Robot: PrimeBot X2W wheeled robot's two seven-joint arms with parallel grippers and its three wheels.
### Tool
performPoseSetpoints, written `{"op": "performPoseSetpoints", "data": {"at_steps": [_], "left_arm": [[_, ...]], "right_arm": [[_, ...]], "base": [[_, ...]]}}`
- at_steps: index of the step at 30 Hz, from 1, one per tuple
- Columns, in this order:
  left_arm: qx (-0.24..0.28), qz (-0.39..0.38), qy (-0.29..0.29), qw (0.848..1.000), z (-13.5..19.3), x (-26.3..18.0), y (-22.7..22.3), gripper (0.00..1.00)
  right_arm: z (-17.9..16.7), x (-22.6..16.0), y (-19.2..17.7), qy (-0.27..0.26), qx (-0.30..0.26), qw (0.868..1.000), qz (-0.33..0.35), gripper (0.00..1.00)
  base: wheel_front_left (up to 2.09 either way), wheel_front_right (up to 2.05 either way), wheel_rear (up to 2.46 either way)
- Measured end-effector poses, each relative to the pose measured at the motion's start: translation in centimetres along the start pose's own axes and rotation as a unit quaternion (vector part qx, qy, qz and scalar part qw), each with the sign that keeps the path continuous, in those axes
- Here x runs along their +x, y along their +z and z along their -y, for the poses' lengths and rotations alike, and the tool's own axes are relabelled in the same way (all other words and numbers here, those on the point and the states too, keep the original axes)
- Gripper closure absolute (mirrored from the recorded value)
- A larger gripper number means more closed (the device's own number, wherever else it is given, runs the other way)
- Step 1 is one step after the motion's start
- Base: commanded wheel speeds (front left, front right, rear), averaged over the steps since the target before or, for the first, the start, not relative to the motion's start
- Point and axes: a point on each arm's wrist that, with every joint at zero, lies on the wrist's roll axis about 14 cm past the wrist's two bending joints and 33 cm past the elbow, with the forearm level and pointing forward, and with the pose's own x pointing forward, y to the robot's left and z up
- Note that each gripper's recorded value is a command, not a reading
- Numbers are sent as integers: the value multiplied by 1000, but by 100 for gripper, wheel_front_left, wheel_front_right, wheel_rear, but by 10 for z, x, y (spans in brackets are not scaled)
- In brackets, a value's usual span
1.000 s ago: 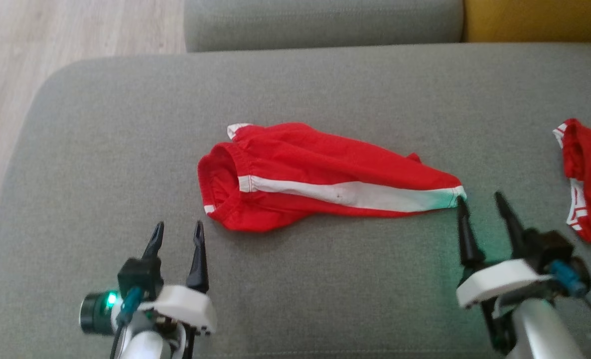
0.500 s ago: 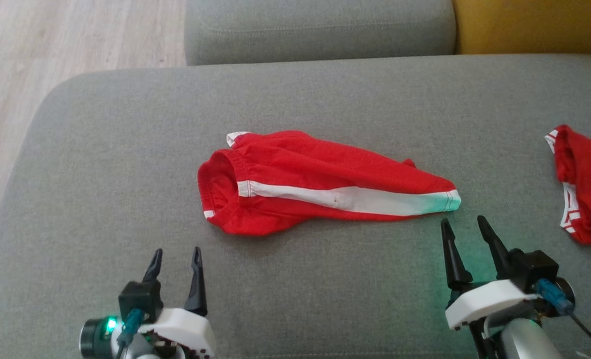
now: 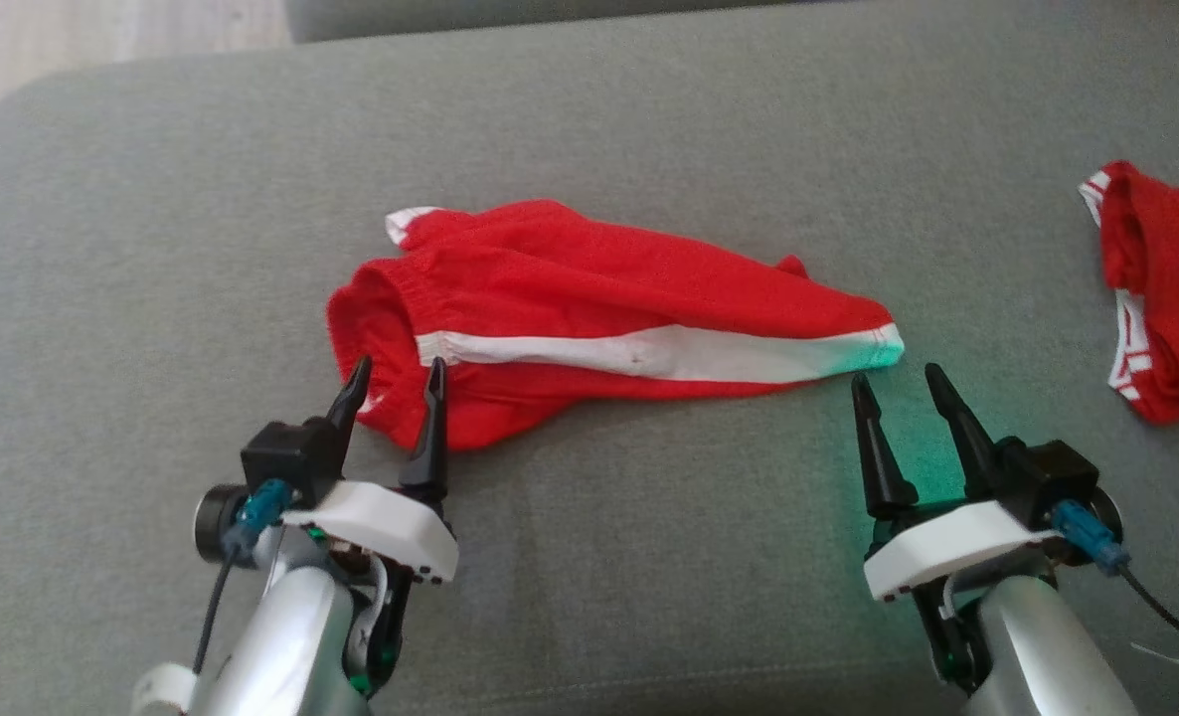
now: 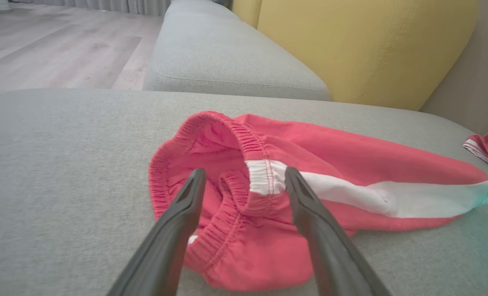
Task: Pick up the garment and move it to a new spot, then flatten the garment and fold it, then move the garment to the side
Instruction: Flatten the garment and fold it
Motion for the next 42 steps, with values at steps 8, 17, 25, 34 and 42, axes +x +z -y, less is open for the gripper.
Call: {"op": "performPoseSetpoints", "data": {"at_steps": [8,17,25,34,42], "left_arm": [[-19,-35,-31,999,6,19,-24,0],[-23,-28,-36,999,7,30,-22,0],[-27,-26,-48,998,15,30,-21,60],[-28,1,-50,998,15,32,-4,100],[-29,-9,-36,999,6,21,-11,100]], "right_arm": [[18,-4,-12,-27,8,999,-17,0],[23,4,-6,-32,11,999,-8,0],[23,5,-9,-32,11,999,-12,0],[26,8,-10,-38,17,999,-13,0],[23,16,-11,-34,27,999,-14,0]], "base": [[0,0,0],[0,0,0],[0,0,0],[0,0,0],[0,0,0]]}}
